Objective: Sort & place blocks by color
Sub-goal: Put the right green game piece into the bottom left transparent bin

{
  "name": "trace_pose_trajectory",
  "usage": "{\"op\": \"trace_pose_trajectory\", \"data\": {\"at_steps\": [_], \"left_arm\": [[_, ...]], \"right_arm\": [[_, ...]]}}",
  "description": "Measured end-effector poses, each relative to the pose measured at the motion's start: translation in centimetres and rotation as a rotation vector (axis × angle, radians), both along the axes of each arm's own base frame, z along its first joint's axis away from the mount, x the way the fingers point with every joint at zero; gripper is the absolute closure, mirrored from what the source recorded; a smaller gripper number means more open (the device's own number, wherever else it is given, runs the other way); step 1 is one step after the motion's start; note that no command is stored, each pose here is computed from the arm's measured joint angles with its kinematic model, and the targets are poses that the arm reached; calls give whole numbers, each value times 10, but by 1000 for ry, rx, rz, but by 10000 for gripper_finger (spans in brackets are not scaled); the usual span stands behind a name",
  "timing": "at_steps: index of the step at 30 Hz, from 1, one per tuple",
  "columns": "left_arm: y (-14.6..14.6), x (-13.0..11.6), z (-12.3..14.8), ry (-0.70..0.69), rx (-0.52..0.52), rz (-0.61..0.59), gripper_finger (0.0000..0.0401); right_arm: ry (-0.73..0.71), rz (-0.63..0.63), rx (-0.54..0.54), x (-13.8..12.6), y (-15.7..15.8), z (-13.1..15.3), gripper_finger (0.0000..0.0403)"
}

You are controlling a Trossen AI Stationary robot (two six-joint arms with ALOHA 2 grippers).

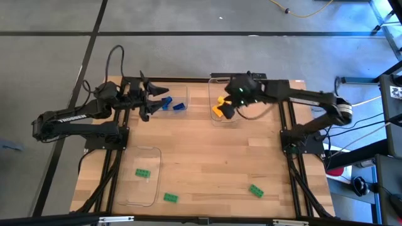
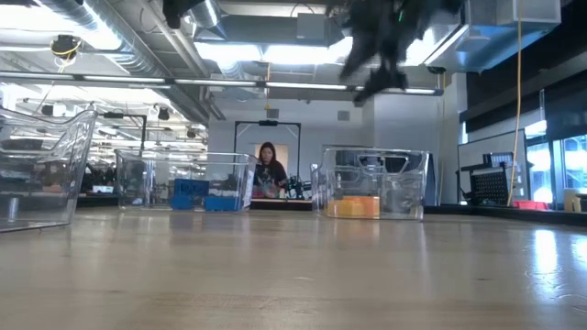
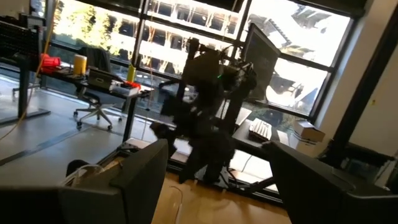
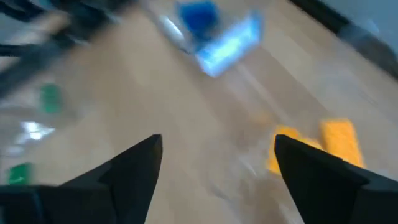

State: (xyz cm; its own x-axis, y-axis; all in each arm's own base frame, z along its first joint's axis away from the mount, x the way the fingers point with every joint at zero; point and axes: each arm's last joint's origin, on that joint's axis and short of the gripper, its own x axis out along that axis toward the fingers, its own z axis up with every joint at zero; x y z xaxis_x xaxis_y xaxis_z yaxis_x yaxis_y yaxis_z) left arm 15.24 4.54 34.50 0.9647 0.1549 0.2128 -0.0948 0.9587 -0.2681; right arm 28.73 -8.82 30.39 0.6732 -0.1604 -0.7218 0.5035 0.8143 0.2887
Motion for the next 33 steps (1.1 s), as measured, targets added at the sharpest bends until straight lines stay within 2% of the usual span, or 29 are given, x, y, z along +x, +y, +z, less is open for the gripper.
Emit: {"op": "trace_pose_trajectory", "data": {"at_steps": [7, 11, 14, 17, 21, 24, 29, 33], "left_arm": [[-1, 0, 0, 6, 9, -50, 130], [-1, 0, -1, 10, 14, -47, 130], [-1, 0, -1, 14, 16, -43, 130], [-1, 1, -3, 32, 32, -39, 130], [-1, 1, -5, 53, 20, -41, 130], [-4, 2, -5, 52, 1, -60, 130], [-16, 12, -9, 80, 21, -86, 131], [-22, 16, -11, 101, 62, -56, 131]], "right_arm": [[-228, 104, -138, -5, 74, 42, 92], [-247, 164, -181, -9, 101, 46, 92], [-269, 218, -181, -13, 116, 36, 92], [-359, 256, -158, -20, 125, 19, 92], [-634, 287, -87, -29, 127, 8, 92], [-783, 290, -90, -35, 126, 8, 92], [-811, 322, -165, -35, 126, 8, 92], [-810, 328, -184, -35, 126, 9, 92]]}}
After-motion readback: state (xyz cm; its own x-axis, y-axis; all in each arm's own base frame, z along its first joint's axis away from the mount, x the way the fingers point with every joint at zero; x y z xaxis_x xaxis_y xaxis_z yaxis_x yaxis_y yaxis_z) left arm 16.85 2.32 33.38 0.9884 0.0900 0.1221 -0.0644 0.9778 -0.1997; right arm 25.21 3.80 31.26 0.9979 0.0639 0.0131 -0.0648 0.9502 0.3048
